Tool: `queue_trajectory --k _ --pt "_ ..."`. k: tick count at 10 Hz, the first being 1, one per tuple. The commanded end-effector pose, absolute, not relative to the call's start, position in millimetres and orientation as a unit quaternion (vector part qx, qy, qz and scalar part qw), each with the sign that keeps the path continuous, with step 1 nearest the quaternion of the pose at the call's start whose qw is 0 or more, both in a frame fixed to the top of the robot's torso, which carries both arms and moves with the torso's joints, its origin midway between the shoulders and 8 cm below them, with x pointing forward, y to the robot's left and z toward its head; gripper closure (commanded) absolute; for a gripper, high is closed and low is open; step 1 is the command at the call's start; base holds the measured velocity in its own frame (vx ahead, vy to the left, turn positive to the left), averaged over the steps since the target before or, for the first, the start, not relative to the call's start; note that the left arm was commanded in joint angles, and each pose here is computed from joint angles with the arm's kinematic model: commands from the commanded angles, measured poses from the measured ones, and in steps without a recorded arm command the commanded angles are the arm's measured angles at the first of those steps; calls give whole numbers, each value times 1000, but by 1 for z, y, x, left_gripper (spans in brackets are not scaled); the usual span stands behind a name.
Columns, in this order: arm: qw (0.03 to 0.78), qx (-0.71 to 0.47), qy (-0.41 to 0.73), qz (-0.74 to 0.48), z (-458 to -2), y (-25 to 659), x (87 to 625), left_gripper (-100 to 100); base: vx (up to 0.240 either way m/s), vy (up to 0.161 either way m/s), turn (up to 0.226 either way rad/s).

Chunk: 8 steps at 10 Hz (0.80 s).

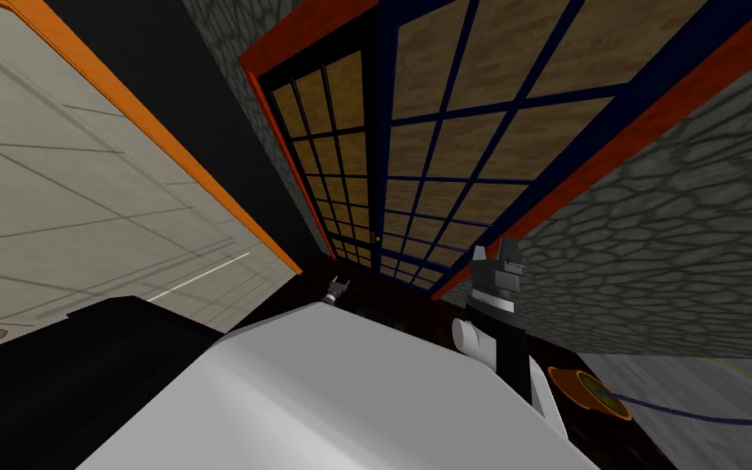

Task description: Pull the door open

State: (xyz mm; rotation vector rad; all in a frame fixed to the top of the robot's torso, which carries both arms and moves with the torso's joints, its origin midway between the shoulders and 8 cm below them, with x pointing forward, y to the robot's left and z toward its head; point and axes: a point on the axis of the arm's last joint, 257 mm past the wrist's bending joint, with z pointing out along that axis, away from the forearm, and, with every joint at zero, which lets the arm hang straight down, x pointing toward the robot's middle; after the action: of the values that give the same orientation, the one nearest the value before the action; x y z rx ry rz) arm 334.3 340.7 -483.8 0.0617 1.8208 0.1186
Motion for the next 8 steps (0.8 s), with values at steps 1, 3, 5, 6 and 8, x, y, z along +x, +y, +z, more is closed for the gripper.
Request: queue_trajectory --k 1,3,5,6,8 --pt "596 24 801 61 -494 356 320 -100 -174 -24 54" --pt "575 20 815 72 -509 370 300 -100 -176 -22 70" --pt "552 13 830 81 -525 381 279 -100 -155 3 74" --pt "548 12 832 82 -528 381 276 -100 -116 23 43" --pt "539 8 838 83 -536 379 271 -100 -42 20 31"
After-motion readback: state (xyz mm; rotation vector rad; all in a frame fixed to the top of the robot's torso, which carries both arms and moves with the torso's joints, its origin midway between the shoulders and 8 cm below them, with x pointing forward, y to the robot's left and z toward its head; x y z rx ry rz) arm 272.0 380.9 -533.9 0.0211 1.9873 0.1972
